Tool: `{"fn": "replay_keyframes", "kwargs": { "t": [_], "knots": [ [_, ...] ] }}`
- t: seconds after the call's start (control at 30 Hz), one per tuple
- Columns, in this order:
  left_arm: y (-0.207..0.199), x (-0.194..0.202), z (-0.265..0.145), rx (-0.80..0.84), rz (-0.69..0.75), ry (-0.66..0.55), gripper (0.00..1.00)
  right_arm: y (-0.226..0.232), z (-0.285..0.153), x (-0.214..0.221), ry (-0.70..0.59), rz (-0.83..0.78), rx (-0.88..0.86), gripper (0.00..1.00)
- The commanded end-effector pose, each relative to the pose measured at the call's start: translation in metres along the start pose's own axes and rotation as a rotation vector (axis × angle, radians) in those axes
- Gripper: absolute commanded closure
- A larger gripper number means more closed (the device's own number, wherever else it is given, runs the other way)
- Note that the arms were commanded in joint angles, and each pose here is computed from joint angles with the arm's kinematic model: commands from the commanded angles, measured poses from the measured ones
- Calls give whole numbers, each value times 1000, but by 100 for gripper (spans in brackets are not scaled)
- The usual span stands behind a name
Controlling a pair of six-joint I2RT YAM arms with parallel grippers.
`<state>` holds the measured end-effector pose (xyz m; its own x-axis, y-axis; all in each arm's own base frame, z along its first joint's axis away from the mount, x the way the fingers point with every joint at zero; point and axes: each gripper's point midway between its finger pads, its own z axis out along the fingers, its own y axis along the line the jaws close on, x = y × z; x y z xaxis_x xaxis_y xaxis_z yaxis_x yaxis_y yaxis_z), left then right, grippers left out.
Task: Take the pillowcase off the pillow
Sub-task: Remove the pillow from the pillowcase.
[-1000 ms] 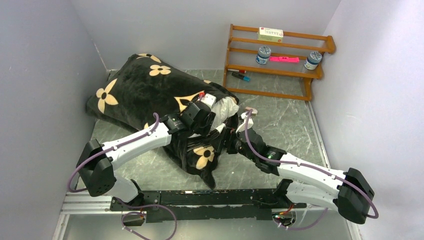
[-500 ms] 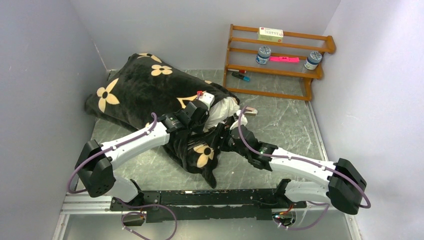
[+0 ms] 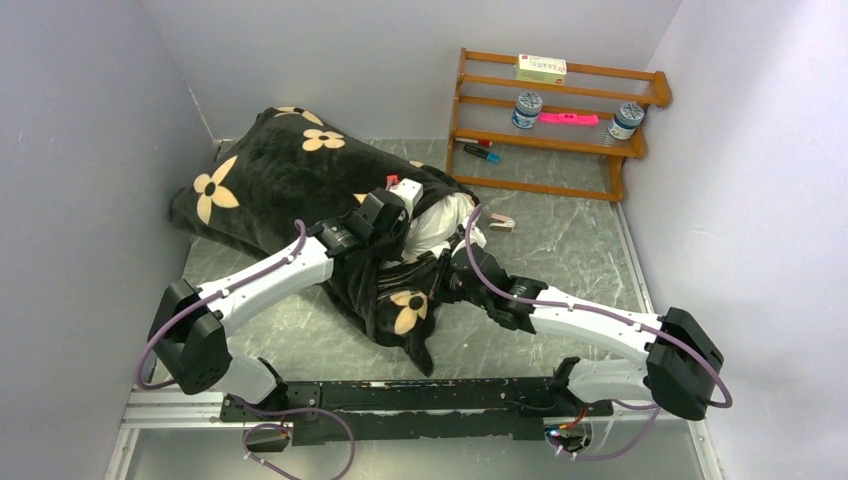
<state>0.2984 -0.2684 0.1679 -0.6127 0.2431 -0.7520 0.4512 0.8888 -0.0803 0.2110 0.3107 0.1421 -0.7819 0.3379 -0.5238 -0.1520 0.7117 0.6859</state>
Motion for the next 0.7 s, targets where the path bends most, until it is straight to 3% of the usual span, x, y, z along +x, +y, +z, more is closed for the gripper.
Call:
{"fn": "replay_keyframes", "kwargs": {
  "t": [0.0,0.3,0.67],
  "knots": [
    [30,-26,0,-64,-8,-44,95,-36,-18,15,70,-43,137,100],
    [55,-50,-1,-71,-79,-88,95,-100,-49,22,62,-57,308,100],
    [78,-81,-12,-107,-143,-164,95,-173,-49,26,125,-29,437,100]
  ]
}}
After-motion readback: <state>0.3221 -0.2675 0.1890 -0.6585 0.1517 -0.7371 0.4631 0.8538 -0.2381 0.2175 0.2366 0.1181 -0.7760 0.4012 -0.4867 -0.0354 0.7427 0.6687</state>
